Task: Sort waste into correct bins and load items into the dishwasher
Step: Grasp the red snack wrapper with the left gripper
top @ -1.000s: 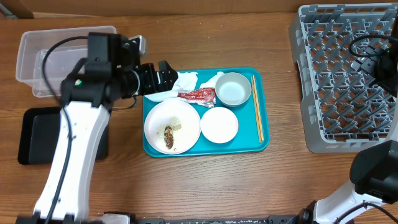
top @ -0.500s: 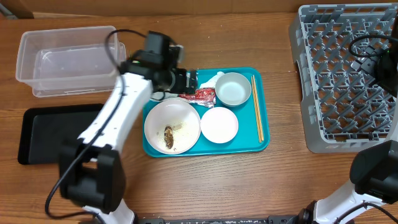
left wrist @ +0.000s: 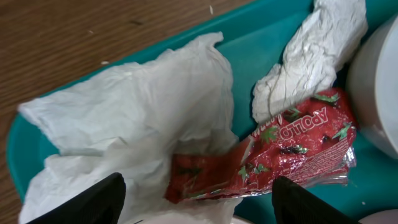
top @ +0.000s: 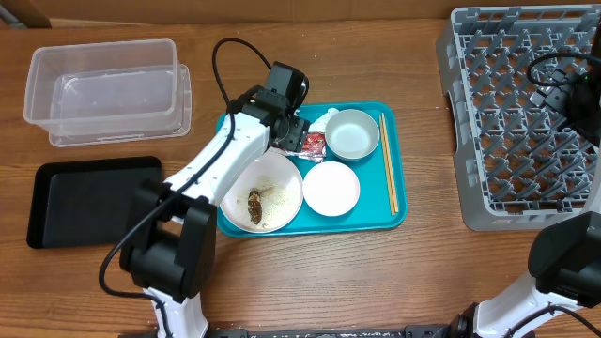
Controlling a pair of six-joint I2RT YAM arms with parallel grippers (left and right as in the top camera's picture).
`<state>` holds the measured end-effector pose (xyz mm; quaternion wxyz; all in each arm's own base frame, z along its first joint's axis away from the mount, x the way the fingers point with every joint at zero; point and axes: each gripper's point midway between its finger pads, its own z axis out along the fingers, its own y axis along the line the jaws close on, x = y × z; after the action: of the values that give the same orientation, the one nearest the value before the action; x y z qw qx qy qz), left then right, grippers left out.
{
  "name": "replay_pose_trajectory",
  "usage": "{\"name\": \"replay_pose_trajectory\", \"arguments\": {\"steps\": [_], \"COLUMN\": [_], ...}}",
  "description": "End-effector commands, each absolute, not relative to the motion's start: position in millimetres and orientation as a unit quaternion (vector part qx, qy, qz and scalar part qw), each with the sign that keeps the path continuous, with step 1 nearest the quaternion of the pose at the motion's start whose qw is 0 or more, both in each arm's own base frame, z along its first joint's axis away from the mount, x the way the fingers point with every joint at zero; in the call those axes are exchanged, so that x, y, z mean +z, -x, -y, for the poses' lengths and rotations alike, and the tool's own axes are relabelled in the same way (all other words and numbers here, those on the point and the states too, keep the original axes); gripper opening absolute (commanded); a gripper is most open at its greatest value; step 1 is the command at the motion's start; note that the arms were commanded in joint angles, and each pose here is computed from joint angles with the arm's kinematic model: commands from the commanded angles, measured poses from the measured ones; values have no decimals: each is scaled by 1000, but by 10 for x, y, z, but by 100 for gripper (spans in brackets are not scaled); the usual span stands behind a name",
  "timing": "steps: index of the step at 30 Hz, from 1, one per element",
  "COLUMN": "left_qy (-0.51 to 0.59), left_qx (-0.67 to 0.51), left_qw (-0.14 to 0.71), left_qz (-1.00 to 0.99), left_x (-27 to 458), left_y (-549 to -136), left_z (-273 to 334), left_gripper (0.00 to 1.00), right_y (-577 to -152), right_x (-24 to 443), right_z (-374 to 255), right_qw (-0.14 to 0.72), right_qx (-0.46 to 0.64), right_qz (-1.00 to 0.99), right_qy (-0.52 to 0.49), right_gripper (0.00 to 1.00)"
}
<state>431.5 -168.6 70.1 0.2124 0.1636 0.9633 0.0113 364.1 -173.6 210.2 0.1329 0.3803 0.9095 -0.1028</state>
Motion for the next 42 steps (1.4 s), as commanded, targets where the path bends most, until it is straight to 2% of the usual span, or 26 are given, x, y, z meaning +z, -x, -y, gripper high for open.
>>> {"name": "replay_pose_trajectory", "arguments": {"steps": [1, 6, 15, 21, 25, 27, 33, 42], "left_qy": [-177, -179, -182, -185, -185, -185, -204, -258], "left_qx": [-5, -7, -18, -23, -22, -22, -17, -11], "left_qw": [193, 179, 170, 169, 169, 168, 174, 150], "left_qz": [-965, -967, -968, -968, -968, -968, -963, -954], "left_x": [553, 440, 409, 409, 407, 402, 404, 360], "left_y": [-4310, -4285, -4246, -4240, -4237, -4235, -4261, -4148], "left_z": [1774, 1781, 1810, 1827, 1827, 1826, 1825, 1799], "left_gripper": [77, 76, 62, 63, 59, 59, 70, 73], "right_y": [-3633, -3633, -3632, -3632, -3633, -3633, -3633, -3633], "right_x": [2144, 2144, 2144, 2144, 2144, 2144, 2144, 2144], "right_z": [1740, 1740, 1740, 1740, 1740, 1740, 1740, 1740], "right_qw": [139, 139, 139, 139, 139, 139, 139, 139], "right_qx": [-103, -103, -103, -103, -103, -103, -103, -103], "right_qz": [-908, -908, -908, -908, -908, -908, -908, -908], "right_qy": [-382, -382, -382, -382, -382, -382, -382, -382], "right_gripper": [100, 100, 100, 100, 100, 100, 100, 100]}}
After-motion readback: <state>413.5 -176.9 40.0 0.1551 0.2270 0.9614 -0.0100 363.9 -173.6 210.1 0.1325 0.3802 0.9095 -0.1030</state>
